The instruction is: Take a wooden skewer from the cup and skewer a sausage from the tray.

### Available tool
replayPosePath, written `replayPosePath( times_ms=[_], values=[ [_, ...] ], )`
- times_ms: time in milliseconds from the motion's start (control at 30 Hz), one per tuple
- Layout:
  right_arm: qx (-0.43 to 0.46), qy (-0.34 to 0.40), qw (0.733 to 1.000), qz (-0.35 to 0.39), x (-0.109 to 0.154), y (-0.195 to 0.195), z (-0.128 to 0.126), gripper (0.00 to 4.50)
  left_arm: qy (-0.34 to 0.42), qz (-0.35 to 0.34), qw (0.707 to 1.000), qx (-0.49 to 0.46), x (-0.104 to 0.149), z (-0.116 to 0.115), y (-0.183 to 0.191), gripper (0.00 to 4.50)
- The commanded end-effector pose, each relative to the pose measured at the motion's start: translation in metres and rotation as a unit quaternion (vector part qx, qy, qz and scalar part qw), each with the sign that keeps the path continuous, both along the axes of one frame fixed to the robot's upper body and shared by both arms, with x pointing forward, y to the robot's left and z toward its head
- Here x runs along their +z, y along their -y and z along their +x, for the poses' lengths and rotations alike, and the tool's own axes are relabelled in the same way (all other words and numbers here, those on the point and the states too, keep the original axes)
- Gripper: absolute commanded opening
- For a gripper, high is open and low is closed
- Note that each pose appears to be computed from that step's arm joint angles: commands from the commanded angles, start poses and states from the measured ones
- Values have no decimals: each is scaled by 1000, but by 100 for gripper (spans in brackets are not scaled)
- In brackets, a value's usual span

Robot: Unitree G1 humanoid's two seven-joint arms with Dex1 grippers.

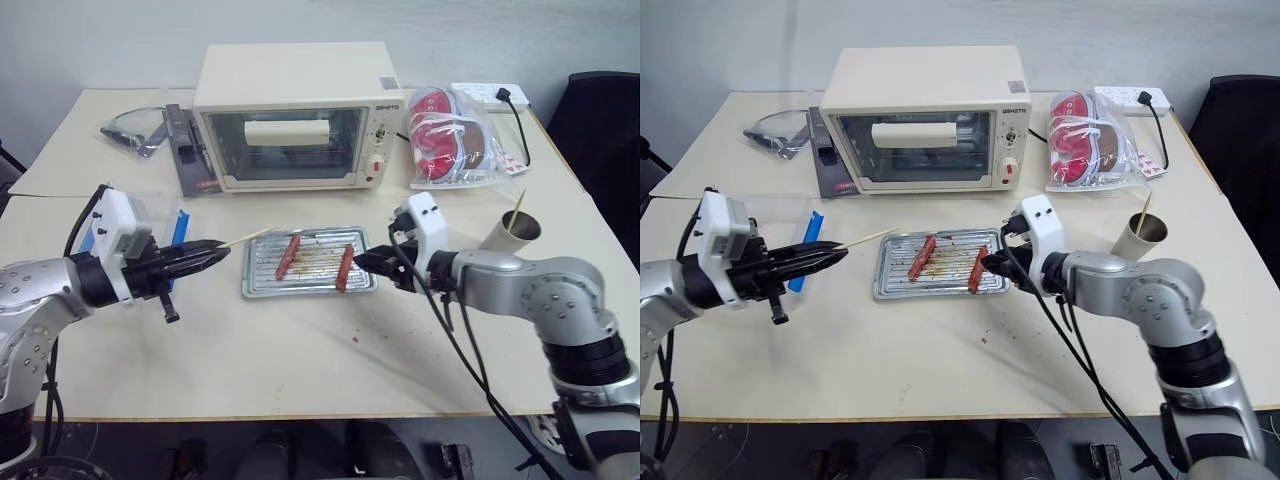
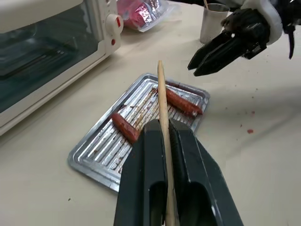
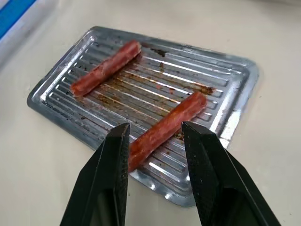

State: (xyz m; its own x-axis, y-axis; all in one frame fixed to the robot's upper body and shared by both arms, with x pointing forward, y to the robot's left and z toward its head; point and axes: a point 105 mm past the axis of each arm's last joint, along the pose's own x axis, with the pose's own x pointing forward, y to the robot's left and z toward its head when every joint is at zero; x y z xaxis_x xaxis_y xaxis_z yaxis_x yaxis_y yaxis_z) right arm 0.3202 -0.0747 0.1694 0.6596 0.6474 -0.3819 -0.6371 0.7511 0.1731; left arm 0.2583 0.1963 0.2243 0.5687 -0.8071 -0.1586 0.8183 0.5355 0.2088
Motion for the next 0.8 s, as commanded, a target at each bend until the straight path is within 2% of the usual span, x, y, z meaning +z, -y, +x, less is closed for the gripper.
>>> replayPosePath(
  times_ms=[33, 233, 367, 800],
  values=[
    [-21, 18, 999, -28, -7, -4, 9, 179, 14, 3, 1000, -14, 12, -12, 2, 0],
    [-71, 26, 997, -34, -12, -2, 21, 179, 2, 30, 999, -17, 9, -18, 4, 0],
    [-75, 23, 997, -24, -12, -9, 22, 280, 2, 31, 999, -16, 10, -18, 3, 0],
    [-84, 5, 996, -10, -15, -19, 27, 280, 12, 32, 999, -25, 12, -11, 7, 0]
  ],
)
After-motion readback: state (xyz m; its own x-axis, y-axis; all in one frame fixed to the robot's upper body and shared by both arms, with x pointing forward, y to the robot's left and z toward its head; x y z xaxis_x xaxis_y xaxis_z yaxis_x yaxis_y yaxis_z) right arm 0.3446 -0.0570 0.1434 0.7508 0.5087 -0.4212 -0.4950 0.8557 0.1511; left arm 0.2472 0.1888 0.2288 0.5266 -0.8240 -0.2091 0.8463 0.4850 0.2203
